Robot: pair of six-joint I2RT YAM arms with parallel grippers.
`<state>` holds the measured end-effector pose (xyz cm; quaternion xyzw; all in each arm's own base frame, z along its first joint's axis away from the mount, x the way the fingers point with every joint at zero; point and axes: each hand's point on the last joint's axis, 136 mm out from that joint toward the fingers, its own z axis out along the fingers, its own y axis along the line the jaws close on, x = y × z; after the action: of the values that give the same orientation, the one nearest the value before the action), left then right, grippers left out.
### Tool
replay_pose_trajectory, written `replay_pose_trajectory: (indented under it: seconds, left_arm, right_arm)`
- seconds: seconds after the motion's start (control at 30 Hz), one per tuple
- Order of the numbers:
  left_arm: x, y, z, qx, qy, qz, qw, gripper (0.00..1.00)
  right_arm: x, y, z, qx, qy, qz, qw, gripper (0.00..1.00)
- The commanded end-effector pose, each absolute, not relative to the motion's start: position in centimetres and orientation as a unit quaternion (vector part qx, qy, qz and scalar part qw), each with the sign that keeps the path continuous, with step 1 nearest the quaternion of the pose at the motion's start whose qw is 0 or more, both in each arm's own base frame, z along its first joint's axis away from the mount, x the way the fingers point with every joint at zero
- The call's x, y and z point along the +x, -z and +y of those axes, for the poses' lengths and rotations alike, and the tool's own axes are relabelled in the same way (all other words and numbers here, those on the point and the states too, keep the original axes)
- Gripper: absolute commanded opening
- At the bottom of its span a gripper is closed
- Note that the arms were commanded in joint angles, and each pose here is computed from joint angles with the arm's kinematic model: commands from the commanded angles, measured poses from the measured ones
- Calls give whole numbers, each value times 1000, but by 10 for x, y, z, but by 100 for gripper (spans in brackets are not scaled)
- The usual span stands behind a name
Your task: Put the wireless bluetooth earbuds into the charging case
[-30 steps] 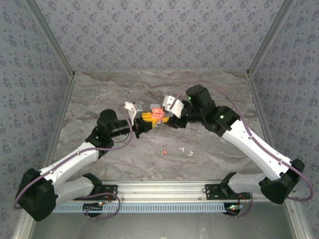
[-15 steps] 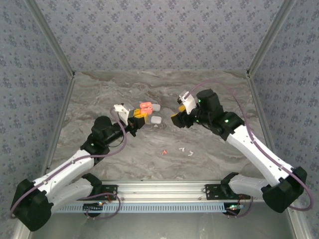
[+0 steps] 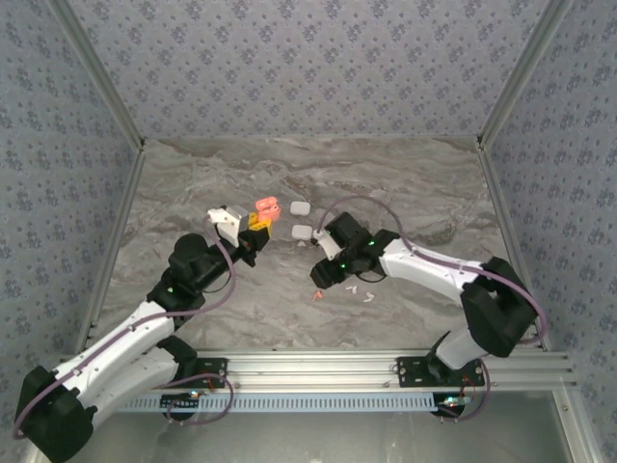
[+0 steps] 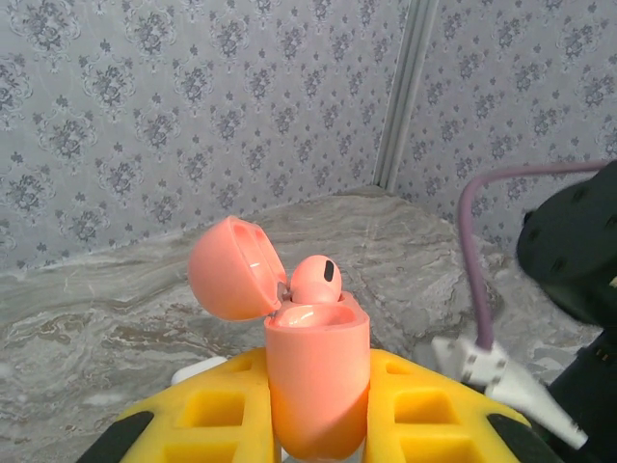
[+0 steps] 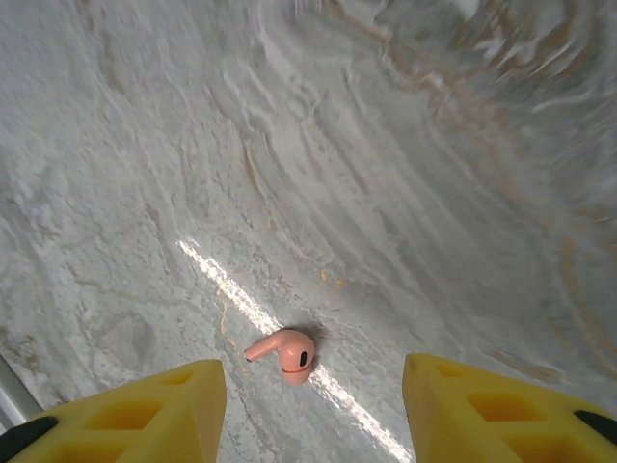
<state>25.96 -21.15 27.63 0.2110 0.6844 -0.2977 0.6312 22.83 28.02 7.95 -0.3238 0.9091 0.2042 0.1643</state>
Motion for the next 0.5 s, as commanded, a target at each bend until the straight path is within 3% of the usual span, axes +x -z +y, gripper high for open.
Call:
replay_pose_trajectory:
  seconds: [0.0,0.47]
  left_arm:
    - [257,-288,-210,211,294,672,645,0]
    - [257,-288,-210,212,293,674,644,0]
  right_arm:
    - [228,-69,290,-323,-201,913,151,53]
    - [209,-30,298,-352,-183,914,88,41]
